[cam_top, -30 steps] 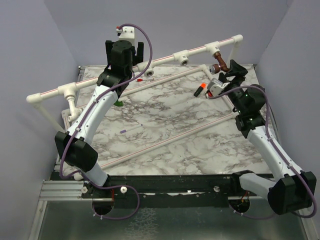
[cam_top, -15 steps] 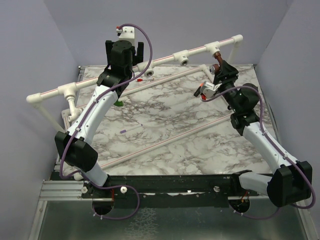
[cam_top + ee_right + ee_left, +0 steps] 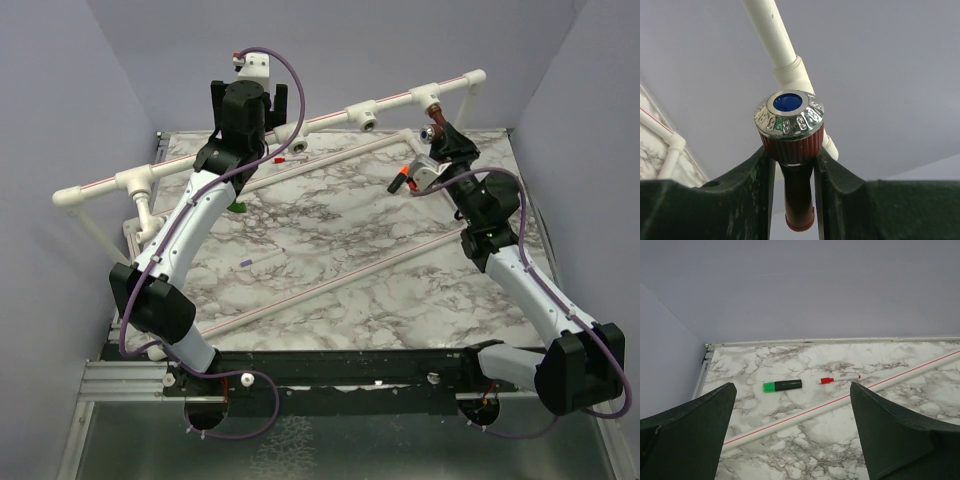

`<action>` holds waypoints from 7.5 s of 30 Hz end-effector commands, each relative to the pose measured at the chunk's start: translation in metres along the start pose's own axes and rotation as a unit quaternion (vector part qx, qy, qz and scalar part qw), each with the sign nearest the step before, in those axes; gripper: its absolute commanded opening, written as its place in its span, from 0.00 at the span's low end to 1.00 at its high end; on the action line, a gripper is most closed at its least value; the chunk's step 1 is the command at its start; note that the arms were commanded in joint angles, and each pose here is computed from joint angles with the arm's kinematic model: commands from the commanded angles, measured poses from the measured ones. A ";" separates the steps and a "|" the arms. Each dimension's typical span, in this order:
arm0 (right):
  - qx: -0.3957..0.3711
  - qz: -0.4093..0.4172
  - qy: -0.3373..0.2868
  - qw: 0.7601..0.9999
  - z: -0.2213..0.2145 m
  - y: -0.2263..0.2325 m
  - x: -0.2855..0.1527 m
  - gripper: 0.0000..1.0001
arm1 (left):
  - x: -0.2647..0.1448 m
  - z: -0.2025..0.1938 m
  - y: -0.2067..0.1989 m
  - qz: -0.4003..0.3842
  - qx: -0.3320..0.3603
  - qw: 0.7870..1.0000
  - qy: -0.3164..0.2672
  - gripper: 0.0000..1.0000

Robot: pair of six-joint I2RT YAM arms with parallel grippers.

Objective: Install the water faucets

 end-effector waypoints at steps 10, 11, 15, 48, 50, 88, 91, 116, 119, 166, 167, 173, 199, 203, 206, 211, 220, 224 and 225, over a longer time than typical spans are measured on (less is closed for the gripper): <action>0.442 -0.099 0.001 0.892 0.016 0.001 -0.001 0.00 | -0.008 -0.023 -0.017 -0.038 0.027 0.998 0.047 0.97; 0.484 -0.112 0.007 0.868 0.016 0.002 -0.001 0.00 | -0.008 -0.022 -0.016 -0.038 0.027 0.998 0.046 0.97; 0.601 -0.128 0.008 0.789 0.022 0.007 0.001 0.00 | -0.009 -0.021 -0.017 -0.039 0.025 0.998 0.044 0.97; 0.982 -0.122 0.056 0.136 0.054 0.037 0.000 0.01 | -0.006 -0.025 -0.019 -0.038 0.032 0.998 0.047 0.97; 0.980 -0.127 0.057 0.145 0.055 0.032 0.000 0.00 | -0.006 -0.025 -0.020 -0.039 0.032 0.998 0.048 0.97; 0.825 -0.220 0.109 0.508 0.042 -0.012 -0.057 0.83 | -0.009 -0.024 -0.020 -0.040 0.033 0.998 0.046 0.97; 0.800 -0.227 0.105 0.546 0.040 -0.020 -0.056 0.86 | -0.009 -0.024 -0.021 -0.041 0.033 0.998 0.046 0.97; 0.889 -0.187 0.079 0.411 0.008 -0.004 -0.008 0.63 | -0.009 -0.024 -0.021 -0.038 0.037 0.998 0.045 0.97; 0.908 -0.168 0.070 0.377 0.008 0.001 -0.006 0.53 | -0.009 -0.024 -0.021 -0.038 0.038 0.998 0.045 0.97; 0.970 -0.087 0.037 0.226 0.047 -0.011 -0.035 0.76 | -0.008 -0.025 -0.021 -0.037 0.042 0.997 0.047 0.97; 0.967 -0.087 0.041 0.236 0.047 -0.011 -0.036 0.76 | -0.008 -0.026 -0.021 -0.037 0.042 0.997 0.047 0.97; 0.946 -0.086 0.071 0.303 0.048 -0.011 -0.045 0.78 | -0.008 -0.026 -0.022 -0.039 0.041 0.997 0.048 0.97; 0.402 -0.096 0.033 0.910 0.011 -0.047 -0.069 0.81 | -0.010 -0.022 -0.024 -0.047 0.042 0.997 0.047 0.97; 0.290 -0.047 -0.031 0.955 0.019 -0.040 -0.070 0.84 | -0.010 -0.024 -0.025 -0.049 0.042 0.997 0.048 0.97; 0.233 0.005 -0.035 0.972 0.020 -0.037 -0.062 0.84 | -0.010 -0.023 -0.025 -0.051 0.041 0.997 0.048 0.97; 0.135 0.019 -0.029 0.990 0.020 -0.036 -0.052 0.84 | -0.009 -0.024 -0.026 -0.052 0.042 0.997 0.048 0.97; -0.036 -0.001 0.027 0.999 0.007 -0.022 -0.036 0.83 | -0.009 -0.024 -0.025 -0.049 0.044 0.997 0.048 0.97; -0.085 -0.009 0.050 0.995 0.001 -0.019 -0.024 0.83 | -0.009 -0.024 -0.025 -0.048 0.046 0.997 0.048 0.97; -0.097 -0.012 0.058 0.994 -0.001 -0.017 -0.022 0.83 | -0.010 -0.023 -0.024 -0.048 0.046 0.997 0.047 0.97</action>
Point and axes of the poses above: each gripper's point midway between its finger pads, its own x axis out along the fingers, its own y axis along the line the jaws close on, z = x × y, the point moved 8 cm from there along -x, back along the fingers
